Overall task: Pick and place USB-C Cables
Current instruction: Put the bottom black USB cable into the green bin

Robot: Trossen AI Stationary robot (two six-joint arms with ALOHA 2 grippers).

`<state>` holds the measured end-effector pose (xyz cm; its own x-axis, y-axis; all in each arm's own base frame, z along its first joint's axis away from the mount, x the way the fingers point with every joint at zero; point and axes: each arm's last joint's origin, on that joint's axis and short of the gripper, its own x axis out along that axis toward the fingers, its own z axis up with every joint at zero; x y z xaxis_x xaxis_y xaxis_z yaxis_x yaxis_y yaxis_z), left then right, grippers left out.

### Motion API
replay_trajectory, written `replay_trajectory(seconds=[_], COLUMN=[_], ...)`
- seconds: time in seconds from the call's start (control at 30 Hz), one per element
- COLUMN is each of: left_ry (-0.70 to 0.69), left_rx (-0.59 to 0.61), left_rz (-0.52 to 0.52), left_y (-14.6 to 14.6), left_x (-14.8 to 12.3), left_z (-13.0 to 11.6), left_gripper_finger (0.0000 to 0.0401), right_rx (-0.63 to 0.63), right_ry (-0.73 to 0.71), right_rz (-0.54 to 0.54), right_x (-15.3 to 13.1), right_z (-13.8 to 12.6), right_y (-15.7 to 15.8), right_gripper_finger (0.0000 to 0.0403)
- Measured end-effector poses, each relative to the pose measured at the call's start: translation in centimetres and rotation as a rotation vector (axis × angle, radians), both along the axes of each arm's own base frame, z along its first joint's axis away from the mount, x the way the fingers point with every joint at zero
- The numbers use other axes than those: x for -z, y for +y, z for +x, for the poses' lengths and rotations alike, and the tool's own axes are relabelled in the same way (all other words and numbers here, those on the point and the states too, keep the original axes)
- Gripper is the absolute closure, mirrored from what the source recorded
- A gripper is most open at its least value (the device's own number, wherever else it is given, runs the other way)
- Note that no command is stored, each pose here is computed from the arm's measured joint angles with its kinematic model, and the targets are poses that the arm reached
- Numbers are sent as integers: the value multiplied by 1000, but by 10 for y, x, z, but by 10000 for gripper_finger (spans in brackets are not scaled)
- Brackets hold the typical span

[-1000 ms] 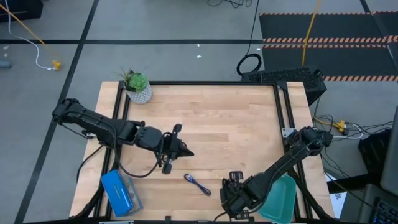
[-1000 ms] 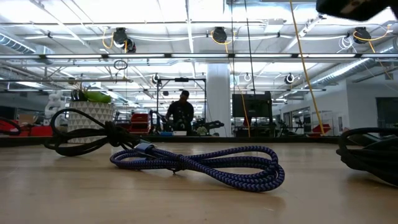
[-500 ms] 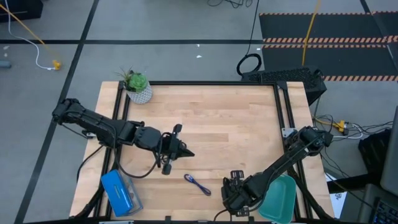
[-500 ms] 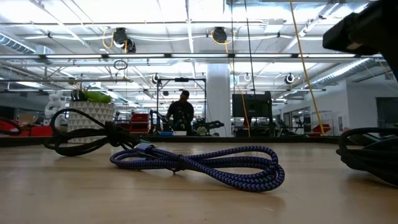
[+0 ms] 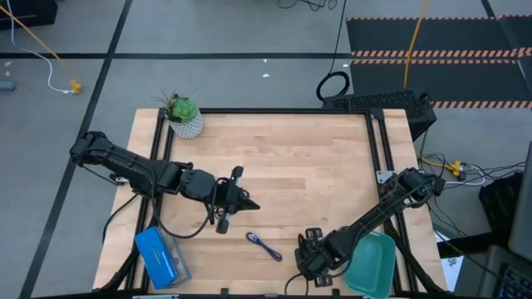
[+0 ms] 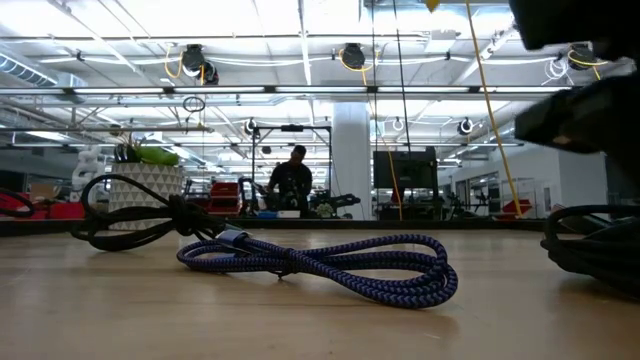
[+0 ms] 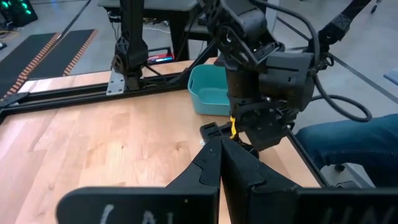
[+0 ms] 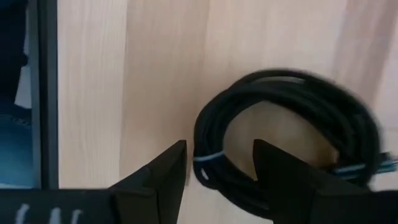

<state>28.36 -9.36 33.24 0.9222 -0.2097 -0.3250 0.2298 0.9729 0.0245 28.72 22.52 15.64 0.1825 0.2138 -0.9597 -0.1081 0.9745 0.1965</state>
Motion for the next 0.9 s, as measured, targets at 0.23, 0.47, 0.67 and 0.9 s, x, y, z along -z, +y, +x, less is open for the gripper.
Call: replay_trajectory(seconds=[0.23, 0.47, 0.67, 0.9], left_ry=[-1, -2, -2, -3], left_rx=[1, 1, 1, 1], left_rz=[4, 5, 4, 4], left_y=[0, 0, 0, 0], left_x=[0, 0, 0, 0], left_z=[0, 0, 0, 0], left_gripper_finger=[395, 395, 395, 395], right_rx=[-5, -50, -62, -54], right_ry=[-3, -16, -20, -15], right_rz=[2, -13, -17, -16], right_x=[12, 13, 12, 9], right_z=[-5, -6, -6, -5], right_y=[-4, -5, -6, -5], right_gripper_finger=[231, 300, 373, 375])
